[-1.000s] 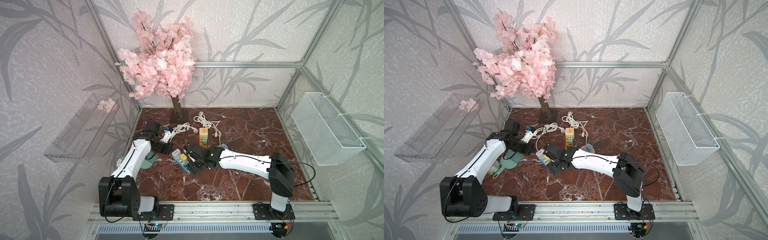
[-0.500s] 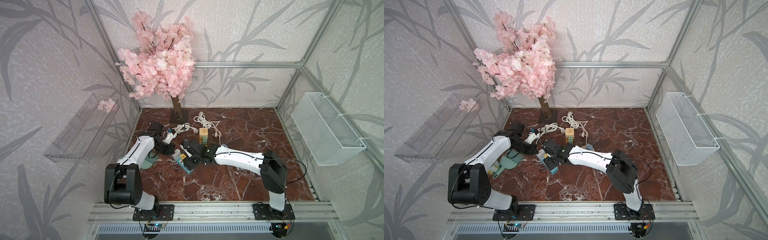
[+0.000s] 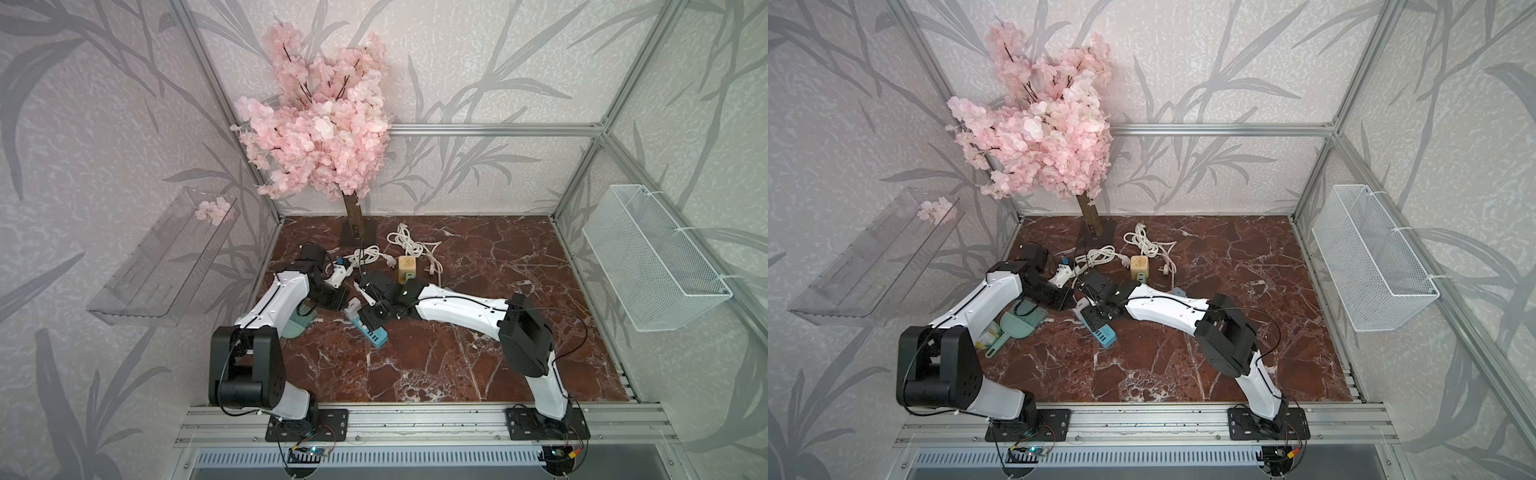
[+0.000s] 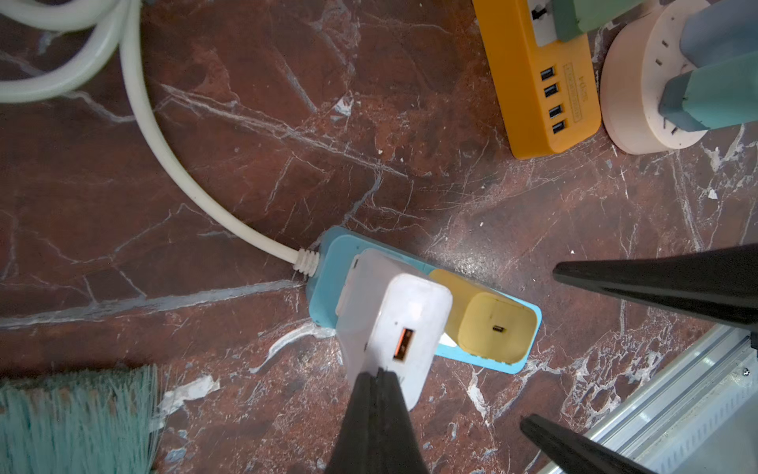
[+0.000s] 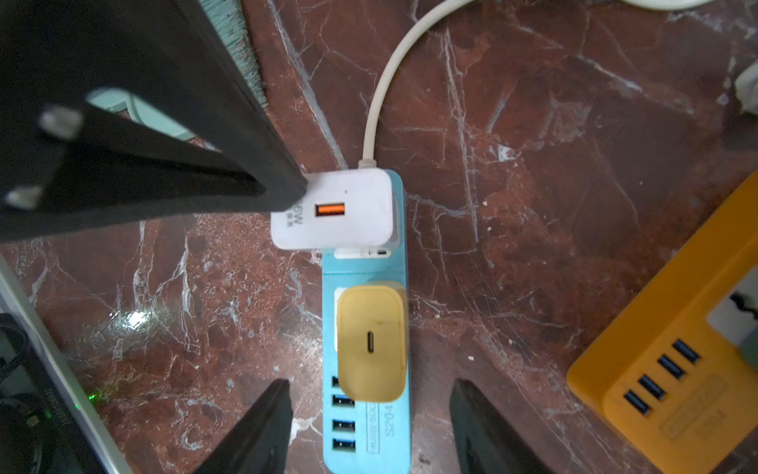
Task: Pull the plug off the socket
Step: Remove the plug from the socket.
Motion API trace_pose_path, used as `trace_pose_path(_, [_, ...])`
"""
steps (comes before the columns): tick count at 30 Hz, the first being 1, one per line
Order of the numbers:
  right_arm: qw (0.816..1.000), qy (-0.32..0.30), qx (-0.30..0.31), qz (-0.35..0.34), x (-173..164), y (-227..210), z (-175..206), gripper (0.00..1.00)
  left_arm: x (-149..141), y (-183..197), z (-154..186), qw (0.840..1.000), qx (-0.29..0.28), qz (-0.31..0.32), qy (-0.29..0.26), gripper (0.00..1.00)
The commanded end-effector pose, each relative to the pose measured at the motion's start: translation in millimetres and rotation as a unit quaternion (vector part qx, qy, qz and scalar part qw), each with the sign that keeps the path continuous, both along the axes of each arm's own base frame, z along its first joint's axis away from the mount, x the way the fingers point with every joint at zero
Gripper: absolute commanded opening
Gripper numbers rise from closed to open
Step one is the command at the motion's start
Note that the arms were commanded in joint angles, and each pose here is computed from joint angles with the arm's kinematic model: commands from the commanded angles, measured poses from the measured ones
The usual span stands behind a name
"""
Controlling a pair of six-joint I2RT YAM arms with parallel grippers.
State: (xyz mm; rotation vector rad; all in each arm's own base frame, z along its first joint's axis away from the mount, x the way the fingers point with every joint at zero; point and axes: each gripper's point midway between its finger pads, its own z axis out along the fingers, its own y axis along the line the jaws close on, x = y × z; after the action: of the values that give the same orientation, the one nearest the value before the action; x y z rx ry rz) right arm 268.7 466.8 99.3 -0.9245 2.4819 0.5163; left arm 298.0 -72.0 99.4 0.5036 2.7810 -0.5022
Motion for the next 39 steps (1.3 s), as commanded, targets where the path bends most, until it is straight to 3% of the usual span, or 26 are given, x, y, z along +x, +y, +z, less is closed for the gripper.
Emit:
trace_pose_path(1, [1.0,-0.003,-0.022,0.003,5,-3,-4,0.64,-2,-2,-5,1.0,0.002,-0.01,0.011,0.0])
trace_pose_path(10, [1.0,-0.002,-0.029,0.01,7,2,-11,0.58,-5,-14,1,0.999,-0.032,-0.03,0.02,0.0])
trace_pose_path(26, [0.999,-0.014,-0.038,0.009,10,4,-20,0.49,-7,-4,-22,0.999,-0.004,-0.019,0.044,0.0])
trace_pose_path(29, [0.999,-0.019,-0.04,0.009,10,3,-19,0.41,-9,-4,-24,0.999,-0.003,-0.018,0.044,0.0])
trace_pose_path(39, [0.998,-0.041,-0.042,0.014,5,4,-16,0.34,-10,-2,-28,0.999,0.003,-0.016,0.048,0.0])
